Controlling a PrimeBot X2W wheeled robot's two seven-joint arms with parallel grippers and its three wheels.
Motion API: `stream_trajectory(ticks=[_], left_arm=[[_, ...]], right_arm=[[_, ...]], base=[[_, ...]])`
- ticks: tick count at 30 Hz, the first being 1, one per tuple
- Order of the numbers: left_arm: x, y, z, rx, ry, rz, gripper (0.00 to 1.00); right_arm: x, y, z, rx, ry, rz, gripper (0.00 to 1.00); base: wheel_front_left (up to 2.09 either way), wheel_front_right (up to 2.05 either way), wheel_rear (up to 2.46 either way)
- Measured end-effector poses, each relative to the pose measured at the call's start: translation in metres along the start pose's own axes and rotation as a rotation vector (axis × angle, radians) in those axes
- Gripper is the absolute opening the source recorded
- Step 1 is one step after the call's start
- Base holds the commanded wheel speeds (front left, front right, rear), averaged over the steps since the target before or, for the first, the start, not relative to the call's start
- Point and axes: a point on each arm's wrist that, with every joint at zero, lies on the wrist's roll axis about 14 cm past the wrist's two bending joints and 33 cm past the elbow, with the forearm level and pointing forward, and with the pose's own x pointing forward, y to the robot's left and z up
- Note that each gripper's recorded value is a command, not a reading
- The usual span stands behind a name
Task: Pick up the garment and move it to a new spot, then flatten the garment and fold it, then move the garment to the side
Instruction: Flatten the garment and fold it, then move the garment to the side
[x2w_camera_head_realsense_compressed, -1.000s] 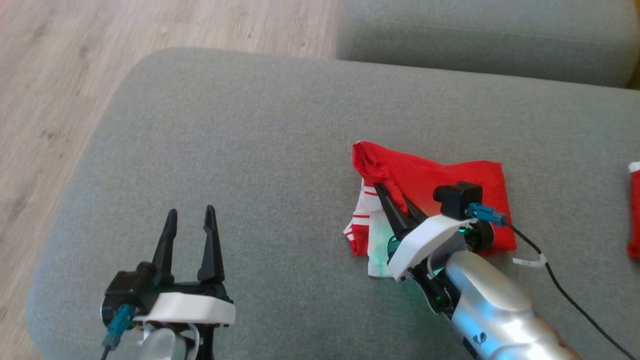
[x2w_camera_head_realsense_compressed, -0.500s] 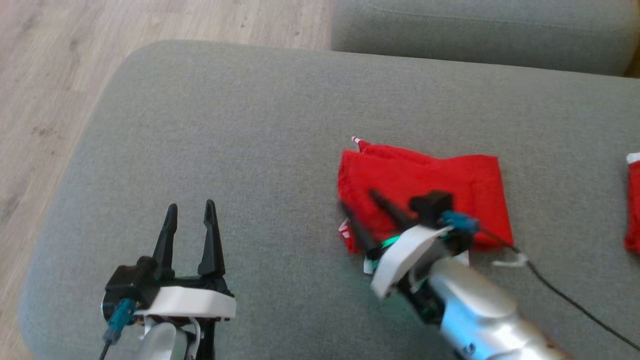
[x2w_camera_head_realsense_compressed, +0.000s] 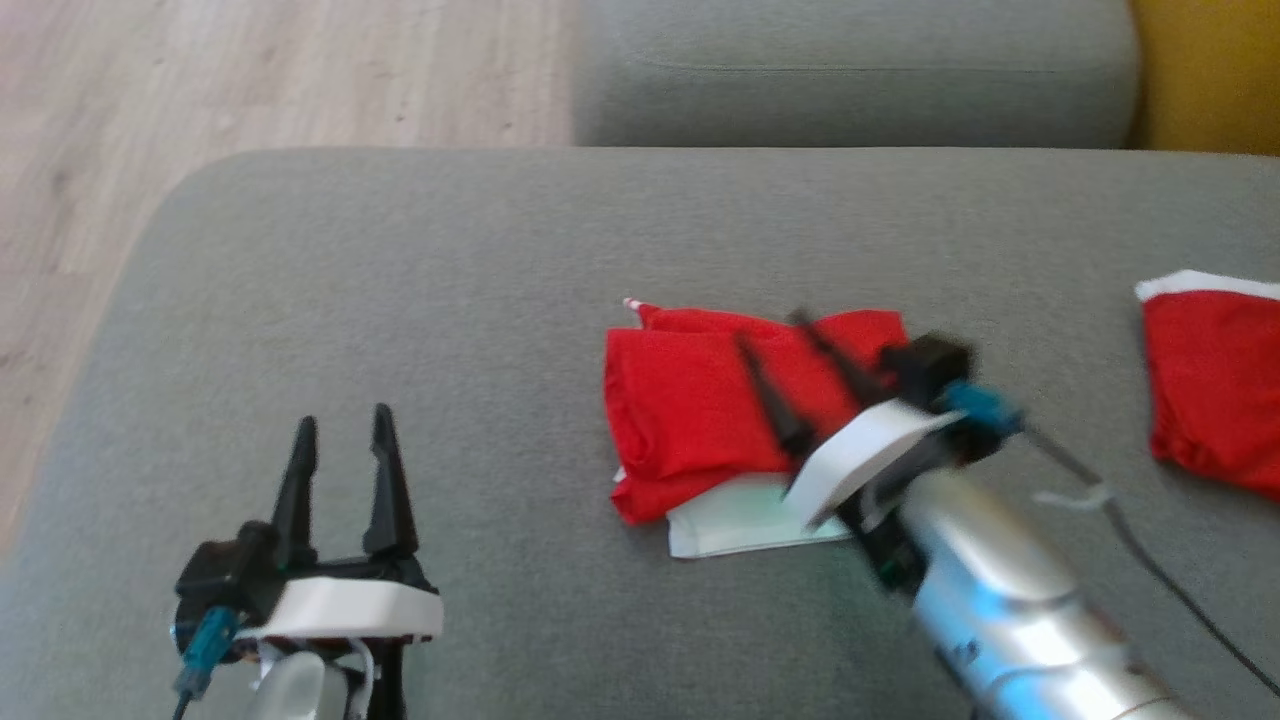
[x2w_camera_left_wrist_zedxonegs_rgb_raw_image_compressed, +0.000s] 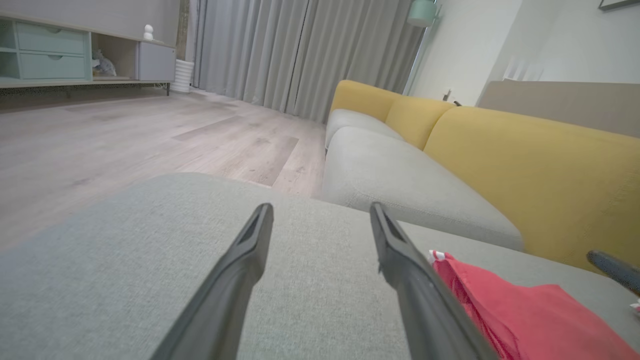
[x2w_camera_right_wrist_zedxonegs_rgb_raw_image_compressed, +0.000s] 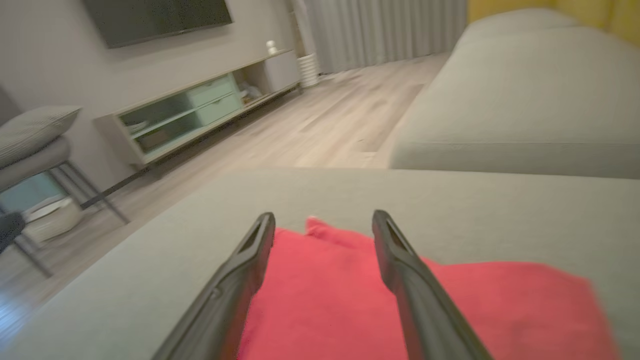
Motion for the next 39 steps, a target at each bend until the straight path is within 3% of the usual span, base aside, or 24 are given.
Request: stream_trajectory(ticks=[4,6,12,26,32,39], left_arm=[[0.003,-0.008,0.000,-0.003,-0.002,-0.017,1.00],[0.003,-0.011,-0.002,-0.004,0.003,-0.025,1.00],[0.009,-0.010,-0.006,0.000,0.012,-0.013,1.00],[0.002,-0.006,-0.022,0.045,0.059,-0.009,1.00],[0.014,-0.005,-0.028,0.045,0.071,-0.010,1.00],[0.025,0.004,-0.031,0.051,0.079,0.013,1.00]], right_arm=[[-0.017,-0.059,0.053,-0.139,-0.152,-0.178,1.00],[-0.040,-0.087,0.071,-0.156,-0.230,-0.285,1.00],[-0.109,-0.121,0.034,-0.156,-0.203,-0.470,1.00],[-0.120,-0.118,0.016,-0.129,-0.178,-0.488,1.00],[-0.093,-0.127,0.002,-0.138,-0.107,-0.463,1.00],[-0.044,-0.124,-0.046,-0.049,0.109,-0.380,1.00]], base=[[0.00,0.00,0.00],[0.00,0.00,0.00],[0.00,0.00,0.00],[0.00,0.00,0.00],[0.00,0.00,0.00],[0.00,0.00,0.00]])
